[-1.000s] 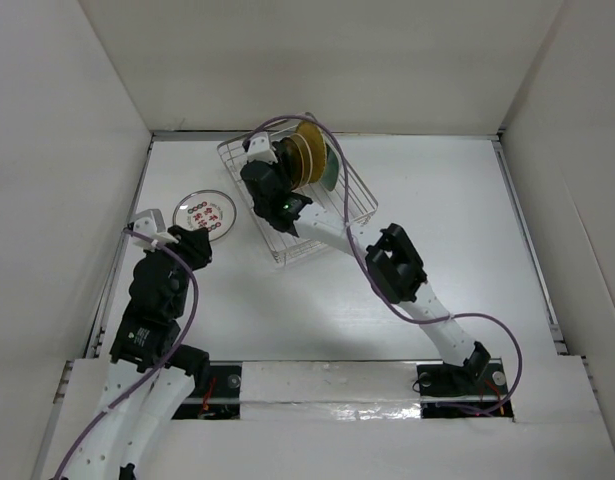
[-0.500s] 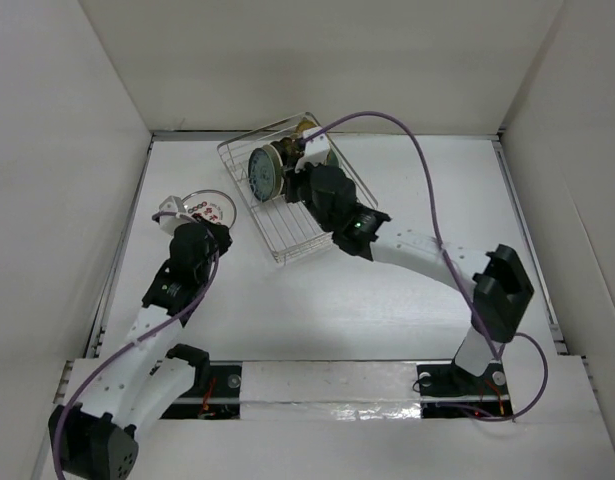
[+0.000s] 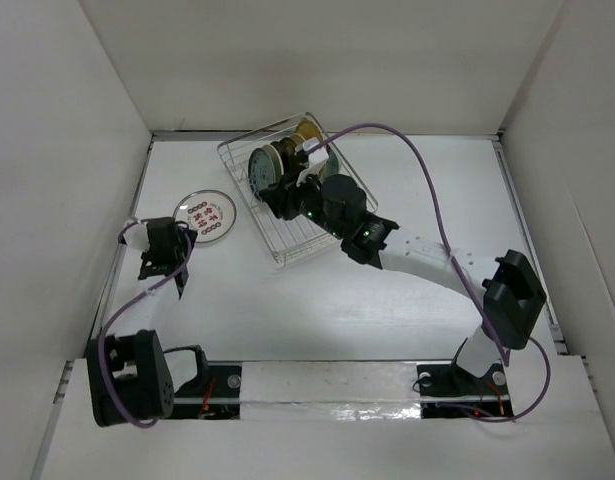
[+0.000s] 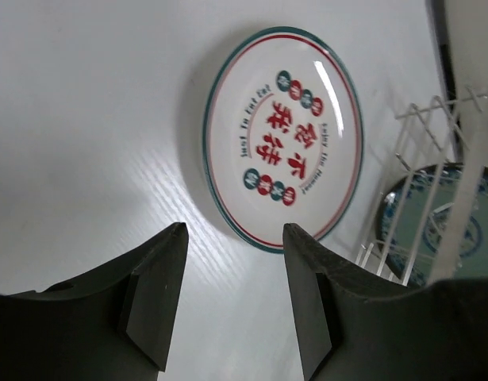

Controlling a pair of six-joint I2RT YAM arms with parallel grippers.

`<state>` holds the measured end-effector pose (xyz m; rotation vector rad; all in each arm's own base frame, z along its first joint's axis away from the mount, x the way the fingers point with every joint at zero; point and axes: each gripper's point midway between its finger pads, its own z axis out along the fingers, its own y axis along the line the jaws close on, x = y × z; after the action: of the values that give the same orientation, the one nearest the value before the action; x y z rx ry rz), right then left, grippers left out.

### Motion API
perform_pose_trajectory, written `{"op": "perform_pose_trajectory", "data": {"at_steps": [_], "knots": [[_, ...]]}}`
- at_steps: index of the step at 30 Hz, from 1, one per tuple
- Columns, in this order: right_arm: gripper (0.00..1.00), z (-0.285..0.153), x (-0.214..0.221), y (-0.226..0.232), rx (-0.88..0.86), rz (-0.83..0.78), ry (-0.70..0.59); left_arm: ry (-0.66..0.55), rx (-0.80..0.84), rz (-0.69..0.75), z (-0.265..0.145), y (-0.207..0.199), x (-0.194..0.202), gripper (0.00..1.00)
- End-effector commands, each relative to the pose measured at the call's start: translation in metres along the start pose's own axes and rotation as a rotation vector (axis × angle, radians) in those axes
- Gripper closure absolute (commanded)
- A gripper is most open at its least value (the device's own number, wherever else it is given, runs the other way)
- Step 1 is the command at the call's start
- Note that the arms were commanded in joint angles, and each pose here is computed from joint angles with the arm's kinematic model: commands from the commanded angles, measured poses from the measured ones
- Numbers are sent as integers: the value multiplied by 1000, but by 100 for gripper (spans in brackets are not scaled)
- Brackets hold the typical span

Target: Load the plates into the dish rack

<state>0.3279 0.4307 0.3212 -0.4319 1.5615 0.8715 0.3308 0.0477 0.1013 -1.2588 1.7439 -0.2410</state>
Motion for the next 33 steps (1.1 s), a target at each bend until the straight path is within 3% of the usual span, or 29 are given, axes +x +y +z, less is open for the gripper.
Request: {"op": "perform_pose_trajectory", "data": {"at_steps": [1, 13, 22, 23, 24, 25, 30, 33], "knots": [[61, -5, -21, 21, -114, 47, -59, 11, 24, -39, 17, -4, -2, 52], [62, -3, -14, 9, -137, 77, -45, 133, -10, -107, 72, 9, 30, 54], [62, -5, -19, -6, -132, 94, -55, 134, 25, -152, 75, 4, 32, 79], [62, -6, -20, -5, -132, 95, -56, 119, 39, -162, 73, 1, 29, 84], [62, -6, -18, -6, -133, 97, -53, 113, 39, -162, 73, 2, 28, 97], [62, -6, -17, -6, -134, 97, -52, 101, 25, -160, 72, 7, 28, 100], [62, -7, -19, -7, -143, 101, -50, 29, 88, -166, 56, 1, 13, 100], [74, -10, -20, -2, -171, 101, -45, -39, 211, -197, 31, -12, -1, 100]]}}
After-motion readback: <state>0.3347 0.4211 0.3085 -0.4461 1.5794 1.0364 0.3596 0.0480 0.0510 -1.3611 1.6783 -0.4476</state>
